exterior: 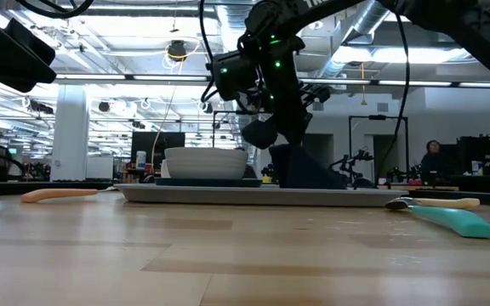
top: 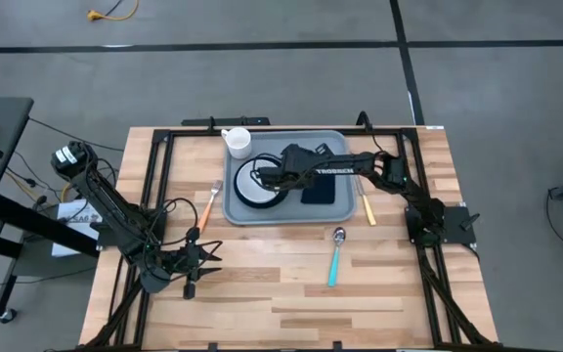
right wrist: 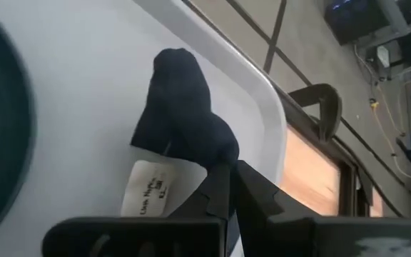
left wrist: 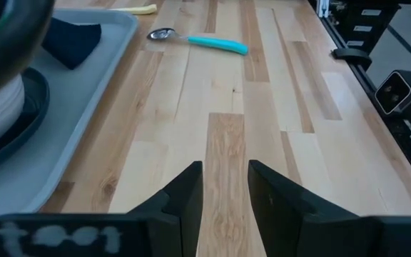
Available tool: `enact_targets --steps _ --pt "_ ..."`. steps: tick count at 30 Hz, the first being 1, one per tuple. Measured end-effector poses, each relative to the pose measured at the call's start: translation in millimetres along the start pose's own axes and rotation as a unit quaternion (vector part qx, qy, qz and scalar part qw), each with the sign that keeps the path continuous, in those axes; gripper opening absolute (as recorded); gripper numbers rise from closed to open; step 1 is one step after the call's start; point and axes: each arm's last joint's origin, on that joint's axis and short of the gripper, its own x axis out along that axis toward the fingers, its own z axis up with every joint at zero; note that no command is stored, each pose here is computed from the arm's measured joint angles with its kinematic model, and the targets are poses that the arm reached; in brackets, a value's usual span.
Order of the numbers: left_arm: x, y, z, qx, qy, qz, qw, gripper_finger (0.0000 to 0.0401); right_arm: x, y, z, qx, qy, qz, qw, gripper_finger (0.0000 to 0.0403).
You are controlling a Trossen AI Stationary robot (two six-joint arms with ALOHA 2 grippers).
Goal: Set up tray
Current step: Put the blue napkin to the right of the green plate on the gray tray
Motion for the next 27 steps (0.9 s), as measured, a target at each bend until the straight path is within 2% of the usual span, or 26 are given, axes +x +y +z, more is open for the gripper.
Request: enact_targets --steps 3,7,13,27 --pt "0.0 0.1 0.0 0.0 0.0 0.0 1.0 0.01 0.4 1.2 0.1 0.008 0.013 0.015 1.0 0.0" --pt "0.0 0.0 0.0 -0.002 0.0 0.0 1.0 0.01 4.4 2.5 1.6 0.004 0.064 0.064 0.996 0.0" --pt "0.1 0.0 0.0 -0.003 0.0 0.0 1.0 0.01 2.0 4.4 -0.6 -0.002 0.071 0.073 0.995 0.0014" --pt "0.0 0.0 0.0 -0.004 0.0 0.0 1.0 0.01 -14.1 17.2 -12.5 -0.072 0.081 0.124 0.986 0.0179"
